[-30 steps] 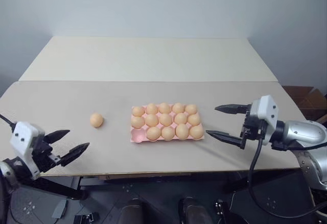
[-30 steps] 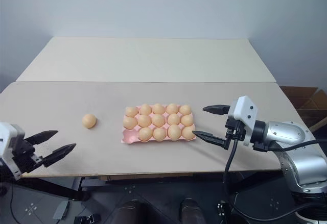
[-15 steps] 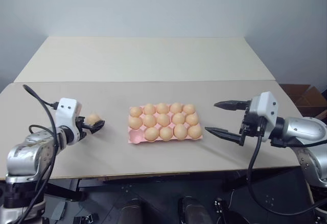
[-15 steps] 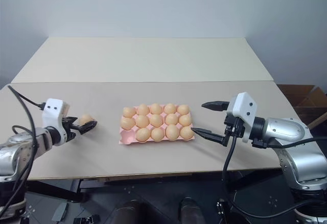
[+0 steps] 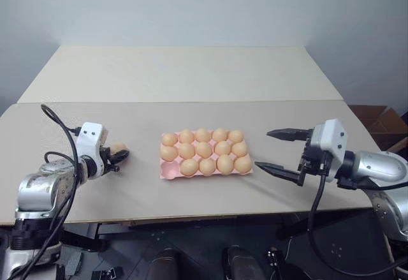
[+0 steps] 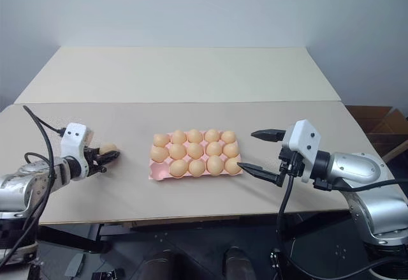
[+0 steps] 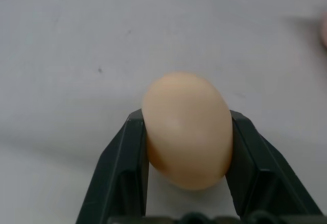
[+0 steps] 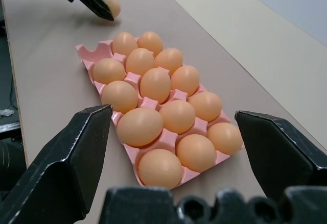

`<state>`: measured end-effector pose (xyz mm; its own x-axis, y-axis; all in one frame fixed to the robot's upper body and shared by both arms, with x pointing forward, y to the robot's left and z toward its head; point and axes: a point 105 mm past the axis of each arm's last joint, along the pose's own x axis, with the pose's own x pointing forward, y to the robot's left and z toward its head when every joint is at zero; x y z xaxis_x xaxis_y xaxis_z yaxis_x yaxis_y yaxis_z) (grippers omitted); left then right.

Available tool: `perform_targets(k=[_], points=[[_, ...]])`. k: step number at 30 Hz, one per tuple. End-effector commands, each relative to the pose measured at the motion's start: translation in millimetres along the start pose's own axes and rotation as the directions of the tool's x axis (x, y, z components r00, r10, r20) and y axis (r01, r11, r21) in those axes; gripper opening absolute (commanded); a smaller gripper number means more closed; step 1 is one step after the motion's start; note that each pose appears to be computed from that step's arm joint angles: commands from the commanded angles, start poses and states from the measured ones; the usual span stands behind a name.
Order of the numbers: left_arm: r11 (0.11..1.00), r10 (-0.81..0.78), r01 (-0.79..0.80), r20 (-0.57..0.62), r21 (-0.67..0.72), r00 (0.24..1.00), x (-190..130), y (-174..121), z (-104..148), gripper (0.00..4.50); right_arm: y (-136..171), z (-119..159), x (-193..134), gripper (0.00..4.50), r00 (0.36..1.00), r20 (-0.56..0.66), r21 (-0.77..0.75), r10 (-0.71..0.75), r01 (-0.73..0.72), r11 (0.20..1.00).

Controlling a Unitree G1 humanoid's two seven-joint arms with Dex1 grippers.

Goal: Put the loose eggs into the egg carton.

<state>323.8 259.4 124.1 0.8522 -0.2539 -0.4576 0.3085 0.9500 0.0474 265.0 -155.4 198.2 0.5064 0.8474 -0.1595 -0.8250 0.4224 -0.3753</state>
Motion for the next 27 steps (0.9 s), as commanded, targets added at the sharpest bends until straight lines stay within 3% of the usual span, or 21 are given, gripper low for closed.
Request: perform_targets(k=[1,6,10,16,24,27], points=[[0.959,-0.231,0.207,0.108,0.195,0.967,-20.5,-34.8,29.4,1.70,-1.7,11.8,-4.4,4.50,1.000,0.024,-0.040,-0.015,0.016,0.999],[0.781,-0.576,0.513,0.093,0.357,0.812,-37.9,-96.3,41.5,1.70,-1.9,12.1,-1.2,4.50,0.999,0.031,-0.040,-0.015,0.016,0.999],[0.709,-0.647,0.596,0.014,0.377,0.762,-27.0,-117.0,31.9,1.70,-1.4,11.8,0.0,4.50,0.999,0.034,-0.038,-0.020,0.021,0.999],[0.677,-0.670,0.633,-0.041,0.376,0.741,-11.5,-129.1,25.5,1.70,1.3,12.3,-3.6,4.50,0.999,0.033,-0.037,-0.039,0.040,0.999],[0.649,-0.689,0.657,-0.068,0.384,0.721,-13.7,-129.8,27.3,4.34,1.7,12.4,-4.0,4.50,0.998,0.032,-0.031,-0.060,0.061,0.998],[0.657,-0.676,0.633,-0.052,0.409,0.735,-18.7,-126.3,32.7,4.46,2.1,12.3,-3.8,4.50,0.998,0.033,-0.029,-0.060,0.061,0.998]])
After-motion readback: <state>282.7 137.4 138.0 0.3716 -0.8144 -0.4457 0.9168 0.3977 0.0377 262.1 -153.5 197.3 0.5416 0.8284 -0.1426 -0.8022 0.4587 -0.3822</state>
